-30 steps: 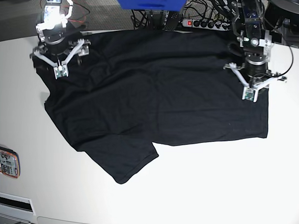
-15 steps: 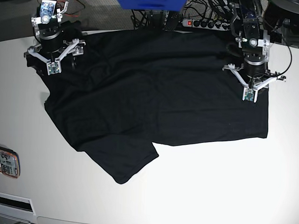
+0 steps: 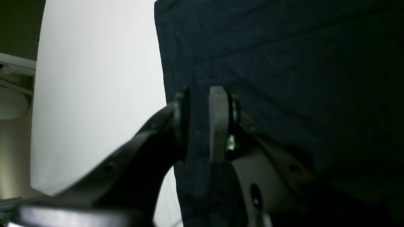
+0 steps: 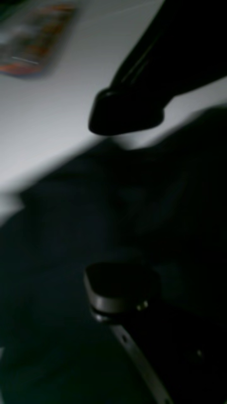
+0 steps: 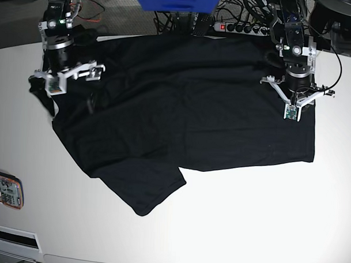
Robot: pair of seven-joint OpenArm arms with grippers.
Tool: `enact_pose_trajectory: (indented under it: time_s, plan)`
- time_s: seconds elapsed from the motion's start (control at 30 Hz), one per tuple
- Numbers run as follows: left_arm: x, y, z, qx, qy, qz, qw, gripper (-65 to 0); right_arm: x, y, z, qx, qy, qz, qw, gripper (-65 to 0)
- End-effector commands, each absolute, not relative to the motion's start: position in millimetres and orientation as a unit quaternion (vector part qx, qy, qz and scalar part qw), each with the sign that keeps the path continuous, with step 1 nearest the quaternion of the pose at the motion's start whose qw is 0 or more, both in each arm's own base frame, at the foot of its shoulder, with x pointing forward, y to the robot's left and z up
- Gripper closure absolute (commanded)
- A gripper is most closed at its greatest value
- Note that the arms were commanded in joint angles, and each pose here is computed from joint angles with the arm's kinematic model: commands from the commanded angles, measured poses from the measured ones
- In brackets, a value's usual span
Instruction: Fold the T-shirt properly
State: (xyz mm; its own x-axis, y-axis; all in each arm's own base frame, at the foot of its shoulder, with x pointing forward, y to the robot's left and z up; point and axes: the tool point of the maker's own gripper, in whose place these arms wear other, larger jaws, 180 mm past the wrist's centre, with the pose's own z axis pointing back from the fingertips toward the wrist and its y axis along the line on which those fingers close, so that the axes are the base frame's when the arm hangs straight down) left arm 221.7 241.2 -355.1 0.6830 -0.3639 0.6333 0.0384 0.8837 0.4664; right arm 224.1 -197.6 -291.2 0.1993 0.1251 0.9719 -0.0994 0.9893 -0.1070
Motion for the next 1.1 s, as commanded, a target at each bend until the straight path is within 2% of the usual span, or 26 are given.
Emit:
enact_pose_trajectory:
  time_s: [0.0,0.07,0.2,0.5,0.6,0.83,1.07]
  plan:
    - [228.5,242.1,-342.9,0.221,-0.403,-0.113,0.881,-11.3,230.3,-199.6,-271.5,-0.01,-0.66,0.074,0.747,-59.6]
    - [231.2,241.4,-341.3,0.219,-0.408,-0.111,0.88,-11.3,241.9,-194.3,-260.2,-0.002,-0.68,0.083,0.729,-59.6]
    - [250.6,249.7,-325.1,0.232,-0.431,-0.112,0.865,-11.3,265.1,-182.7,-255.4,0.01,-0.677,0.102,0.729,-59.6]
    - [288.3,261.8,-285.4,0.258,-0.48,-0.121,0.83,-11.3,301.3,-132.7,-222.0,0.067,-0.721,0.129,0.678,-59.6]
    - [304.7,260.9,-268.9,0.26,-0.504,-0.114,0.816,-11.3,320.1,-115.5,-220.7,0.076,-0.703,0.148,0.692,-59.6]
    - [346.6,285.4,-256.3,0.28,-0.512,-0.111,0.804,-11.3,360.6,-101.9,-225.5,0.051,-0.623,0.188,0.758,-59.6]
    - [394.4,358.5,-298.0,0.249,-0.446,-0.079,0.856,-11.5,369.3,-79.1,-228.4,0.052,-0.581,0.22,0.782,-59.6]
